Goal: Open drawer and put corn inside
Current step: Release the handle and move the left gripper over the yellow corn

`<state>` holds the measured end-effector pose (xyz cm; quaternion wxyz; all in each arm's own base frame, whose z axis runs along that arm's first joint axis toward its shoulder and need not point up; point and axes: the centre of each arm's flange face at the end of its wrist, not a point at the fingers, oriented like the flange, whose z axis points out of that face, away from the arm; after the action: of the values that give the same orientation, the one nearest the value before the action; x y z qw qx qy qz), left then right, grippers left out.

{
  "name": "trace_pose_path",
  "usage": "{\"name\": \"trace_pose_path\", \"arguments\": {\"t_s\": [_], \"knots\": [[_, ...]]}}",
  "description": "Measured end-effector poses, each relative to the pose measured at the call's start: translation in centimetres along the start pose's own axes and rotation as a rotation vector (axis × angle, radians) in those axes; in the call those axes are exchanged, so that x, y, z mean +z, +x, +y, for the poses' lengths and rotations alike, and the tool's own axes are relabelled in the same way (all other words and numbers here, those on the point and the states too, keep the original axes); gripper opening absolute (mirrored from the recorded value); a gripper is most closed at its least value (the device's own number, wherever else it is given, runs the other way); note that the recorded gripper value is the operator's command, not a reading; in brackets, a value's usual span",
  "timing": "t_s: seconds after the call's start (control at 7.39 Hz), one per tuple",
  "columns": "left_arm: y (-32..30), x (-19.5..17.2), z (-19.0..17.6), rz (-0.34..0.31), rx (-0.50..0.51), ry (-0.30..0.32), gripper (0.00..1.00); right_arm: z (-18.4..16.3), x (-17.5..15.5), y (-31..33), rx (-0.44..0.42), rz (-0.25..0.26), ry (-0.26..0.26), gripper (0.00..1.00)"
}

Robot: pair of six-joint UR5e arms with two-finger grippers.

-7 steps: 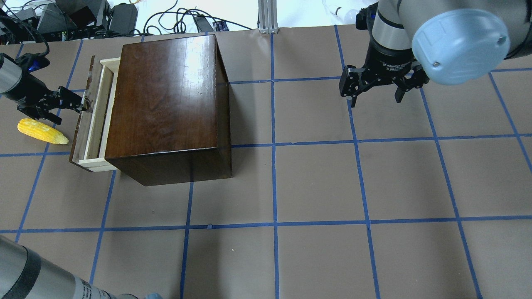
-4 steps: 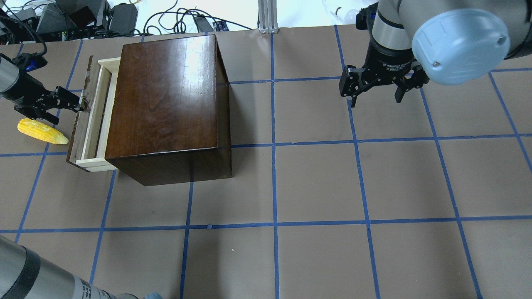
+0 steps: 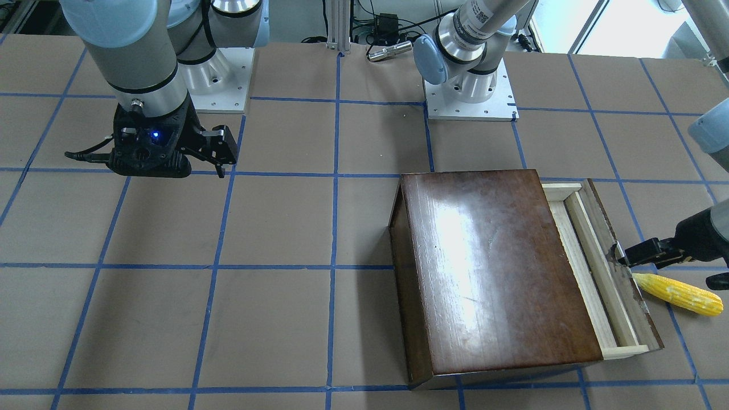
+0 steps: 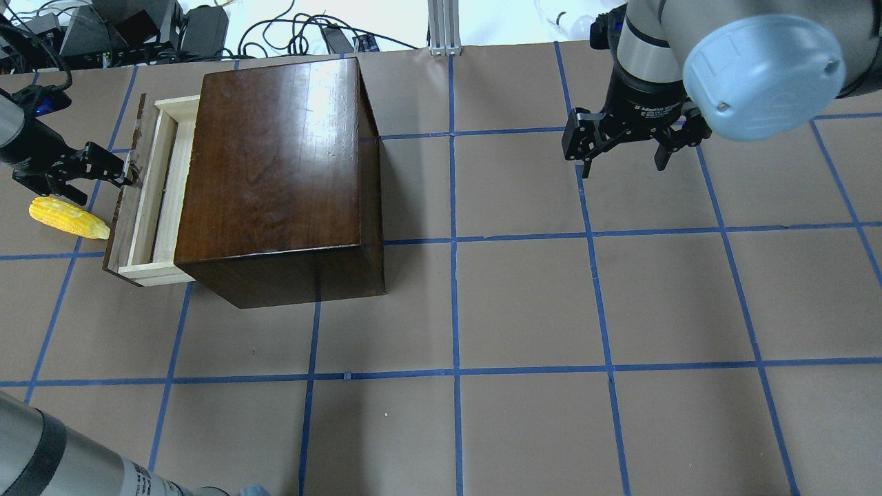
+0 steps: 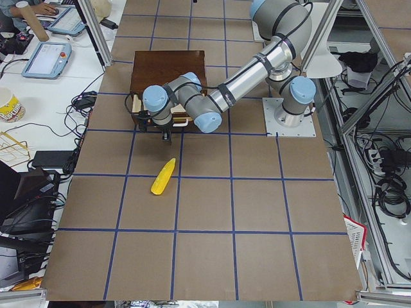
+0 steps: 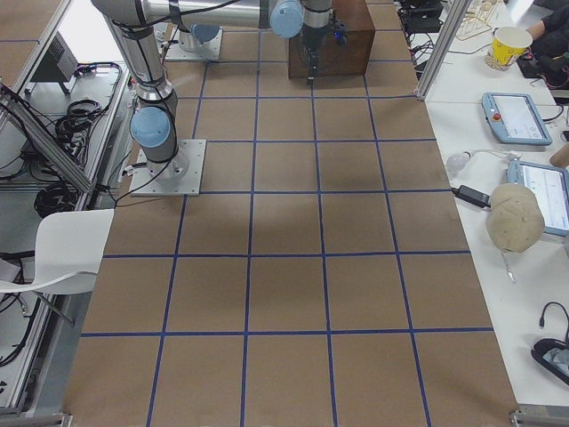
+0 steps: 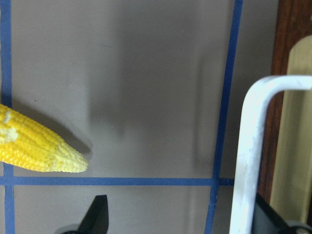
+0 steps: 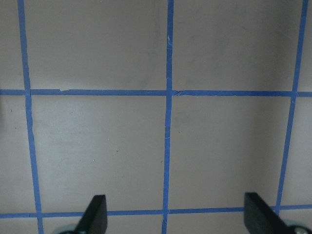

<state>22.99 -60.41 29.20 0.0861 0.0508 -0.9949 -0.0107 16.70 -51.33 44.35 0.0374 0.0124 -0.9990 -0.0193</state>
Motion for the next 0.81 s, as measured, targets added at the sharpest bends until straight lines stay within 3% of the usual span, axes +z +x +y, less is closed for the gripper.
{"name": "trace_pose_path", "arguments": {"t_s": [0.81], "knots": [[-0.2, -3.1, -0.7, -0.045, 0.014, 0.029, 1.0, 0.0, 0.0, 0.0, 0.0, 0.0, 0.0, 1.0]]}}
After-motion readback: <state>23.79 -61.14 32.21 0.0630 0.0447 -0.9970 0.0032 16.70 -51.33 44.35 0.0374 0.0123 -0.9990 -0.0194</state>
